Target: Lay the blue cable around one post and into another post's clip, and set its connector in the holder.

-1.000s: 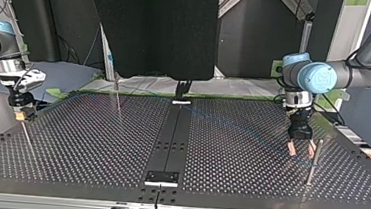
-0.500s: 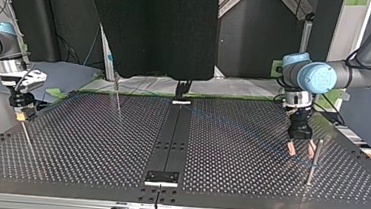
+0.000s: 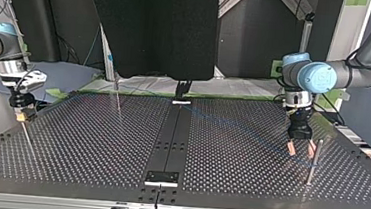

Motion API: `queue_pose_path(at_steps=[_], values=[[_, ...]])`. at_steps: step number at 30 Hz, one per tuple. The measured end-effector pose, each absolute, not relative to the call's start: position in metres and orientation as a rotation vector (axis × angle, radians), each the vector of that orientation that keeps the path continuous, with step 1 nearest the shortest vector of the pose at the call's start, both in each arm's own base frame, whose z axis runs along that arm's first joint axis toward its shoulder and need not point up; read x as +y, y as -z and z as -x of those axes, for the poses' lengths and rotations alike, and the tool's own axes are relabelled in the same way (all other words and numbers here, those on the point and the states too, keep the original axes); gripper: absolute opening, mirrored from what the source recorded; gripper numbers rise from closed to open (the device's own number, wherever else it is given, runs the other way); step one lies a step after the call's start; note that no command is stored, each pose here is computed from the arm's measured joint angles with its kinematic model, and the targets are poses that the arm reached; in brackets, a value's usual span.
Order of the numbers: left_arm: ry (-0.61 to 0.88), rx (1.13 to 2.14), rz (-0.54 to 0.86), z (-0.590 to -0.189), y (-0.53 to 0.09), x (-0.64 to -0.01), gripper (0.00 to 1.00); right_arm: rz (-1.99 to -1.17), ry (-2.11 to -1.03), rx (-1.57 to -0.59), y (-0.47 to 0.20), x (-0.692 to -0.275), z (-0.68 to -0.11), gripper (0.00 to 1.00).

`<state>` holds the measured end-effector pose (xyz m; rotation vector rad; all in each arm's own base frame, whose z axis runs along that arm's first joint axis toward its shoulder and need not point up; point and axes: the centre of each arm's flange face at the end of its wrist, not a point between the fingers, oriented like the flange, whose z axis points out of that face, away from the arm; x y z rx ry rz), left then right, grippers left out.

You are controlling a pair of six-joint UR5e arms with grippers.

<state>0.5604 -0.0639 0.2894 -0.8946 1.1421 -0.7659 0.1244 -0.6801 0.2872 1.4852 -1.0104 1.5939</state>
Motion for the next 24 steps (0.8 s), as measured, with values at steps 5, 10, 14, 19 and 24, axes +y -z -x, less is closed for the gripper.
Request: queue_pose_path(at_steps=[5,10,14,19,24], values=[[0.767,1.143,0.894,-0.5604,-0.2894,-0.0646,1.0,-1.482,-1.6,-1.013,-0.2865,-0.681,-0.1245,0.1],[0.768,1.143,0.893,-0.5604,-0.2895,-0.0648,1.0,-1.48,-1.6,-1.013,-0.2869,-0.6809,-0.1244,0.1],[0.768,1.143,0.893,-0.5604,-0.2895,-0.0649,1.0,-1.48,-1.6,-1.012,-0.287,-0.681,-0.1245,0.1],[0.767,1.144,0.893,-0.5604,-0.2893,-0.0649,1.0,-1.48,-1.601,-1.011,-0.2872,-0.6811,-0.125,0.16],[0.766,1.144,0.892,-0.5604,-0.2895,-0.0649,1.0,-1.475,-1.597,-1.015,-0.2871,-0.6811,-0.1253,0.46]])
